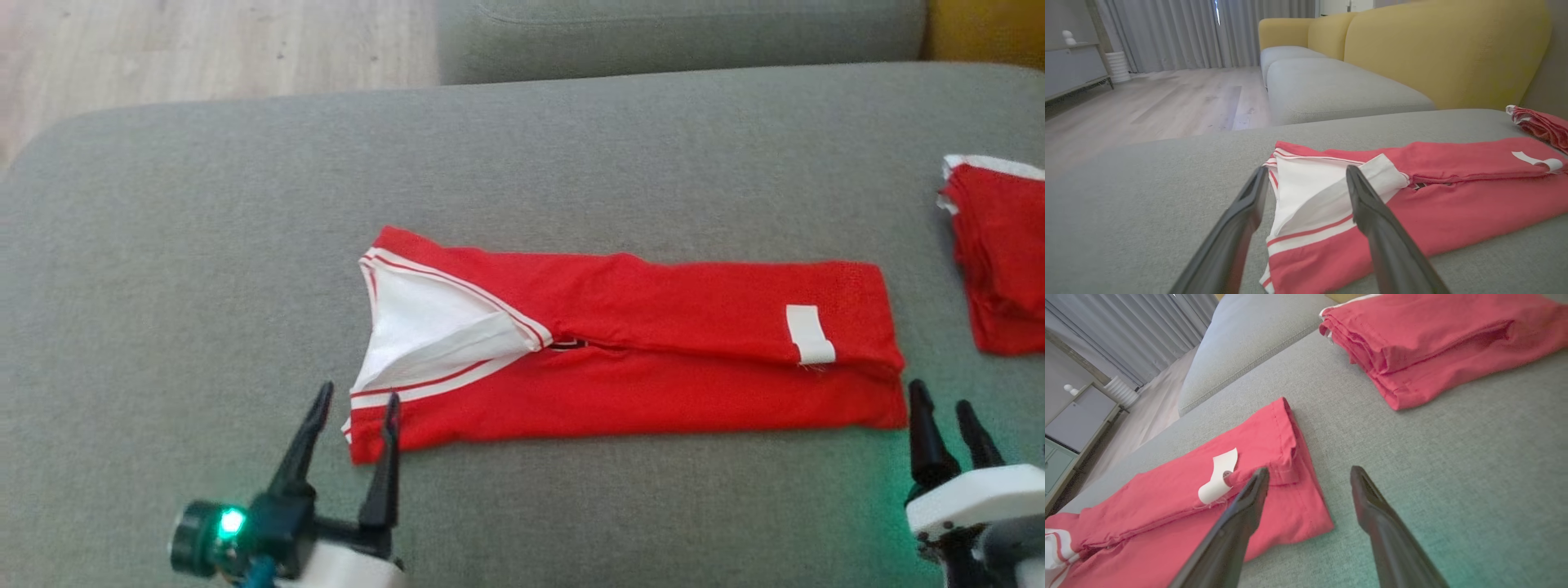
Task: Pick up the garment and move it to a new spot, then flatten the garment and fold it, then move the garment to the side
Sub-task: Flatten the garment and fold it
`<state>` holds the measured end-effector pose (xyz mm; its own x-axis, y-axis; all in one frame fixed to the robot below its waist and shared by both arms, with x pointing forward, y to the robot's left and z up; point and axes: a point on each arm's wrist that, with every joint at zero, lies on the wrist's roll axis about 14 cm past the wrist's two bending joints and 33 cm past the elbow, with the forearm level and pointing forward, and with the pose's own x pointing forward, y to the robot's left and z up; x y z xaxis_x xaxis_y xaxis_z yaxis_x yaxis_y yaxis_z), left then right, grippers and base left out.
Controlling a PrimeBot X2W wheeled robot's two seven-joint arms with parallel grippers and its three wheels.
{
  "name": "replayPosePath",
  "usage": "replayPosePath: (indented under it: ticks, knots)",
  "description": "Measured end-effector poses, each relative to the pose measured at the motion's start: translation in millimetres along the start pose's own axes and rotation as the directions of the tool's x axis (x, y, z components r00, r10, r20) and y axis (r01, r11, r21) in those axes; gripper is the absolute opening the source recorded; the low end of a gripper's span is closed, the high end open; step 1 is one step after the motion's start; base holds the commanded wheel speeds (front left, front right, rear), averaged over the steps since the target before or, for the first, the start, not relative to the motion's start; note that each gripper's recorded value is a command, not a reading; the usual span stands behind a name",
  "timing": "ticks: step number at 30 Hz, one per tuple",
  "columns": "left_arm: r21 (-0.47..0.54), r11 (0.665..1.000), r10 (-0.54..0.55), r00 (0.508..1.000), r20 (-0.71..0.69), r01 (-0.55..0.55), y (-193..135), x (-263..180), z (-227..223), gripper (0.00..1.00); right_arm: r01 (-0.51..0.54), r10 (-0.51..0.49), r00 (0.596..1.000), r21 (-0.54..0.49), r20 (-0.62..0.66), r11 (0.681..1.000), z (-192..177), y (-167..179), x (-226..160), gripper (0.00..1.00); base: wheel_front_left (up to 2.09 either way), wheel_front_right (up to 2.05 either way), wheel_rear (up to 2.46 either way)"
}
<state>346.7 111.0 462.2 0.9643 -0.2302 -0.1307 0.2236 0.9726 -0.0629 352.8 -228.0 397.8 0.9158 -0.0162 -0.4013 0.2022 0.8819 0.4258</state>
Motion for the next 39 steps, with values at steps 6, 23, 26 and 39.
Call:
replayPosePath:
  ticks: [6,23,26,39]
  knots:
    - [0.034,0.996,0.083,0.992,0.092,-0.087,-1,-16,16,1.00,0.041,-0.042,0.999,-0.059,-0.019,0.997,7,-5,25,1.00,0.00,0.00,0.00]
    - [0.038,0.990,0.128,0.983,0.133,-0.134,2,-30,21,1.00,0.015,-0.034,0.973,-0.087,-0.227,0.996,-29,6,44,0.00,0.00,0.00,0.00]
    - [0.044,0.993,0.107,0.984,0.143,-0.114,-2,-25,24,1.00,0.025,-0.041,0.979,-0.083,-0.197,0.996,-19,-2,40,0.00,0.00,0.00,0.00]
    - [0.064,0.998,-0.002,0.988,0.154,-0.008,-24,-9,27,1.00,0.018,-0.016,1.000,-0.084,0.024,0.996,88,-21,29,0.00,0.00,0.00,0.00]
